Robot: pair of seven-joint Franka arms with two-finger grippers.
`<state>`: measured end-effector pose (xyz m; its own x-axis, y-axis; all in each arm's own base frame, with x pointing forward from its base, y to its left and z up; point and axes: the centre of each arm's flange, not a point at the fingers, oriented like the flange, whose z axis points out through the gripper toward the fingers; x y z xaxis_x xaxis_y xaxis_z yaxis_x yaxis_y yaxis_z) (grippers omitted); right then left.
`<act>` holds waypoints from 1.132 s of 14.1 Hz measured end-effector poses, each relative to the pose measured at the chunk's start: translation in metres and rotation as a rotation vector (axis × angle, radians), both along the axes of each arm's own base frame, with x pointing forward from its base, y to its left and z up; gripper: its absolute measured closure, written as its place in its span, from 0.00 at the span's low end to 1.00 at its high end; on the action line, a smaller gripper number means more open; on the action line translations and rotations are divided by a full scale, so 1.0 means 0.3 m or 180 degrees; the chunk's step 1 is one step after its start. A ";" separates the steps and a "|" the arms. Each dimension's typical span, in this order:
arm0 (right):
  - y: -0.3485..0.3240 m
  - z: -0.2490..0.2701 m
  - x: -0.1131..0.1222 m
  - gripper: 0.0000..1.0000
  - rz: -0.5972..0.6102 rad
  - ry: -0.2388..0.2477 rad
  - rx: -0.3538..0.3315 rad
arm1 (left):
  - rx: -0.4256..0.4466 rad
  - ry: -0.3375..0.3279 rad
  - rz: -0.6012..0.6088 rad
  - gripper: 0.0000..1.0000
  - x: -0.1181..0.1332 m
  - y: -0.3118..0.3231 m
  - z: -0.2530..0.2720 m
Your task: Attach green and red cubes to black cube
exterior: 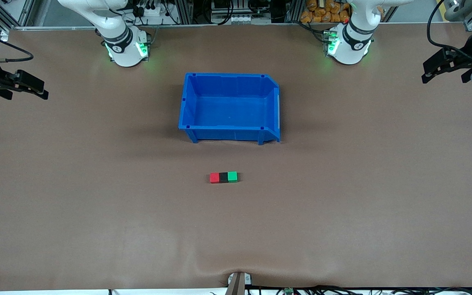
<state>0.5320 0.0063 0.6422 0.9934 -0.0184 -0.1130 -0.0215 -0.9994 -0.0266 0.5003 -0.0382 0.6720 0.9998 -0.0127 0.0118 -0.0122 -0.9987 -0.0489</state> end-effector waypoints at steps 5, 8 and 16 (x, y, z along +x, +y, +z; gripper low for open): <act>0.000 -0.001 0.000 0.00 0.0000 0.0001 0.0000 | -0.0012 -0.0015 0.0033 0.00 0.001 0.017 0.008; 0.000 -0.001 0.000 0.00 -0.0001 0.0002 0.0000 | -0.0012 -0.0015 0.0033 0.00 0.001 0.017 0.008; 0.000 -0.001 0.000 0.00 -0.0001 0.0002 0.0000 | -0.0017 -0.0008 0.0028 0.00 0.000 0.014 0.007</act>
